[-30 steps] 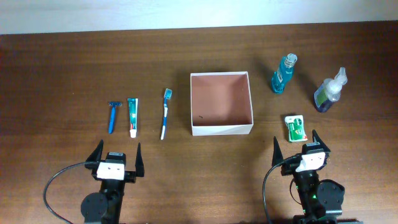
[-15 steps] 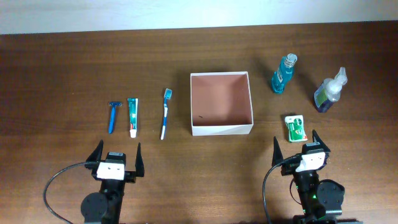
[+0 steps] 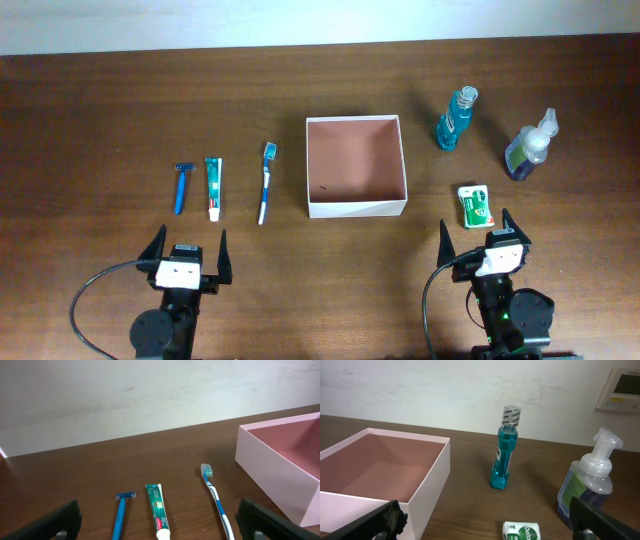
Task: Pack container
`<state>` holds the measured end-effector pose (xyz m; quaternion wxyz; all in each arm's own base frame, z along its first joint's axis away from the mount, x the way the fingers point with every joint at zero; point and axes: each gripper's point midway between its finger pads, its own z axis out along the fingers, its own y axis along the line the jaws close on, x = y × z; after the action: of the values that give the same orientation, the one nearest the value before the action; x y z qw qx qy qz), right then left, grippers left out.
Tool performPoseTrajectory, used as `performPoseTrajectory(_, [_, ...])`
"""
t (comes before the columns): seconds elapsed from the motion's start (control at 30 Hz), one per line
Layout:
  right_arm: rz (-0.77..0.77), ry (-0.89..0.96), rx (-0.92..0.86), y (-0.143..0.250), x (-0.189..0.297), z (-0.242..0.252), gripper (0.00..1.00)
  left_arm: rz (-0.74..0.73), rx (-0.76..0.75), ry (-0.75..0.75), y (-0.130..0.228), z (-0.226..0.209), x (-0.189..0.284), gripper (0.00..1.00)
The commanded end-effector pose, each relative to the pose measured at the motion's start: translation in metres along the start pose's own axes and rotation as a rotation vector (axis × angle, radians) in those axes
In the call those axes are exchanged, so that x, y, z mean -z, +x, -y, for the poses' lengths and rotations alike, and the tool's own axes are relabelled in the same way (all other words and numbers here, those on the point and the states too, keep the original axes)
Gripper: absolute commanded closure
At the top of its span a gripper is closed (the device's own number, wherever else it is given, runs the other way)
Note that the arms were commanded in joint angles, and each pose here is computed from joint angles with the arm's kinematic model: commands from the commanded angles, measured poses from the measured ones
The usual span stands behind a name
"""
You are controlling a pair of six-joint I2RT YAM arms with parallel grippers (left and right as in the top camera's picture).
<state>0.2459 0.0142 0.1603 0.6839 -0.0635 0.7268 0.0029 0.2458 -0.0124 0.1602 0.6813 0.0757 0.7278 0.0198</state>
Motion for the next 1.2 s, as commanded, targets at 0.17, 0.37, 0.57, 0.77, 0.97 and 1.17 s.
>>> performPoseTrajectory(0.17, [0.000,-0.003,0.007,0.001,0.000,0.000,0.02,0.004,-0.007,0.011,0.001,0.002,0.000,0.01])
performPoseTrajectory(0.37, [0.000,-0.003,0.006,0.001,0.000,0.000,0.02,0.004,-0.007,0.011,0.001,0.002,0.000,0.01])
performPoseTrajectory(0.57, [0.000,-0.003,0.006,0.001,0.000,0.000,0.02,0.008,-0.025,-0.039,-0.001,-0.006,0.000,0.01])
performPoseTrajectory(0.77, [0.000,-0.003,0.006,0.001,0.000,0.000,0.02,0.057,-0.009,0.027,-0.012,0.005,0.001,0.01])
performPoseTrajectory(0.97, [0.000,-0.003,0.006,0.001,0.000,0.000,0.02,0.194,0.187,0.196,-0.053,0.028,0.009,0.01])
performPoseTrajectory(1.17, [0.000,-0.003,0.006,0.001,0.000,0.000,0.02,0.217,0.188,0.298,-0.095,0.040,0.027,0.01])
